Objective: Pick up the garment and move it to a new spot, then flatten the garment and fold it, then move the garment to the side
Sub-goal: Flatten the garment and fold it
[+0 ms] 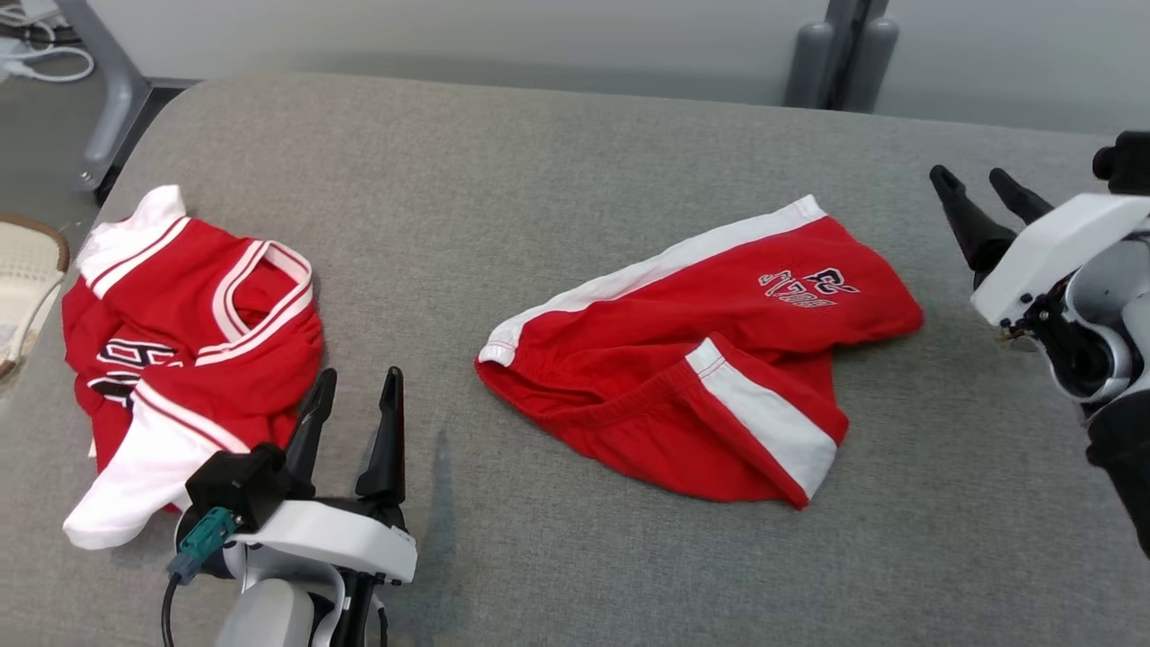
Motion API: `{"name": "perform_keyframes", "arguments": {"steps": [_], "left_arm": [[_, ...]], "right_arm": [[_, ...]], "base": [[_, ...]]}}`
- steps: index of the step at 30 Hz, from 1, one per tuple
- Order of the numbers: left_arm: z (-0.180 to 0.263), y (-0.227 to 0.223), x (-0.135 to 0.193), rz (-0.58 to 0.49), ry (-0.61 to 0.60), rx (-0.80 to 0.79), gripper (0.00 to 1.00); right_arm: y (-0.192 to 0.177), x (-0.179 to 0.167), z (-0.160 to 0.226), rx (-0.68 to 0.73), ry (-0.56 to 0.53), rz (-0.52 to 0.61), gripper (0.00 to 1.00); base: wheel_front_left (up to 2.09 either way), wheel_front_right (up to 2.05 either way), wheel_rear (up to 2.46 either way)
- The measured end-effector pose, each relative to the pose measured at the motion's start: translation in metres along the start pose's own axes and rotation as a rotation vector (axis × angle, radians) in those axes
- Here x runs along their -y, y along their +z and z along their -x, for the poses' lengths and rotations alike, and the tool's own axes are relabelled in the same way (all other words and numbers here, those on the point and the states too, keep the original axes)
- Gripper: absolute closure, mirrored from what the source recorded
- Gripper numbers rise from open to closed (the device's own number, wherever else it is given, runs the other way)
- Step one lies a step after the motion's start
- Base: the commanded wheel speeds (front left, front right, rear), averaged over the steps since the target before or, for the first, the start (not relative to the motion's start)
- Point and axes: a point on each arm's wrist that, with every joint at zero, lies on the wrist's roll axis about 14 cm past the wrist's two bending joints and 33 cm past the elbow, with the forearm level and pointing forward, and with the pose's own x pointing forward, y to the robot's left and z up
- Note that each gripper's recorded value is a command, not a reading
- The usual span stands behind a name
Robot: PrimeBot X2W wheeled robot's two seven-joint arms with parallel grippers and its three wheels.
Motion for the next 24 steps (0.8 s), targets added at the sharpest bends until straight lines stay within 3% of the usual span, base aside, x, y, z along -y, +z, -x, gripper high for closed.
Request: {"name": "perform_keyframes", "arguments": {"steps": [11,24], "left_arm": [[0.002,-0.007,-0.025,0.006,0.083,-0.031,0.00],[0.012,-0.015,-0.049,0.015,0.184,-0.064,0.00]], "right_arm": [[-0.056,0.001,-0.064,-0.434,0.015,0.007,0.00],[-0.109,-0.009,-0.098,-0.698,0.036,0.007,0.00]], "base": [[0.00,0.00,0.00],[0.00,0.00,0.00]]}}
